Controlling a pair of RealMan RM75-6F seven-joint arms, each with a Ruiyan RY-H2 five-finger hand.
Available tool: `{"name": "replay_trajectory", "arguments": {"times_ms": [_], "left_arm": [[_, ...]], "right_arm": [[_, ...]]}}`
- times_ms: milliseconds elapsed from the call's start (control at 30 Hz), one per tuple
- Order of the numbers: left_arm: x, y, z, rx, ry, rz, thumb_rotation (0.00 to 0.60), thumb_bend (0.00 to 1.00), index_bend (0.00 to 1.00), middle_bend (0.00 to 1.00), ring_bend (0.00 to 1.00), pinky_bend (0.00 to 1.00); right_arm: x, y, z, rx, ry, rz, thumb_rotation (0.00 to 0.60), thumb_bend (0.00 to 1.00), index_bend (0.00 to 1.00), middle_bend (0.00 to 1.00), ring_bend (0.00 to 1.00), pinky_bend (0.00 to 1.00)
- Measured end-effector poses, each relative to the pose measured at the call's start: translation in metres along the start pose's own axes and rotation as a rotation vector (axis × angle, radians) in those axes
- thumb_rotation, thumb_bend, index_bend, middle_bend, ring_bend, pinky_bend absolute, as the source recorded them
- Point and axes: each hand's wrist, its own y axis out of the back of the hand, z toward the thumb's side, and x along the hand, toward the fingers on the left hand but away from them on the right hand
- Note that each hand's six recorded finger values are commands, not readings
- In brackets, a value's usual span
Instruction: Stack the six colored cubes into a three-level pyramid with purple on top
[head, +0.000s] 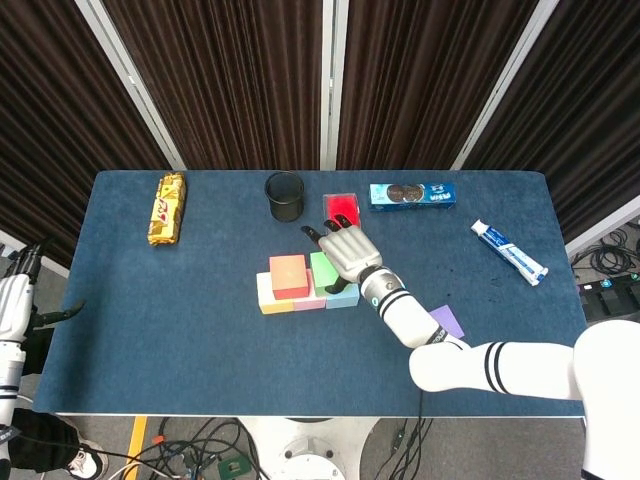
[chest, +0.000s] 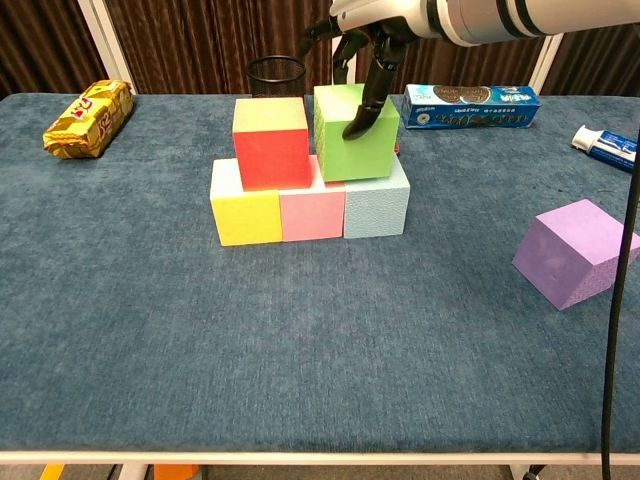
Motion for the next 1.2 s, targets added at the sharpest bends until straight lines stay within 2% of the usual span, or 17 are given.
{"name": "replay_trajectory", "arguments": {"times_ms": [200,967,1067,1200], "left_arm": [[-0.002,-0.002,0.000,-0.003,-0.005,-0.005,0.600,0.16,0.06,0.08,0.03,0.15],[-0.003,-0.004,-0.007,-0.011,0.011,-0.013,0.600,0.16,0.06,0.08,0.03,0.15],[-0.003,-0.004,-0.006,-0.013,0.009,-0.012,0.600,0.16,0.06,0.08,0.03,0.15],[-0.003,-0.004,-0.007,-0.015,0.008,-0.011,0.600,0.16,0.06,0.08,0.03,0.15]], "right_arm": [[0.002,0.000,0.003,0.009,-0.028,0.014,0.600,0.15,0.00,0.63,0.08,0.00],[-0.004,-0.011,0.011,0.015,-0.045,0.038,0.600,0.17,0.00,0.62,0.08,0.00],[-0.004,-0.012,0.010,0.017,-0.046,0.041,0.600,0.14,0.00,0.59,0.08,0.00],[-0.004,-0.012,0.011,0.011,-0.044,0.048,0.600,0.10,0.00,0.43,0.06,0.00]]}}
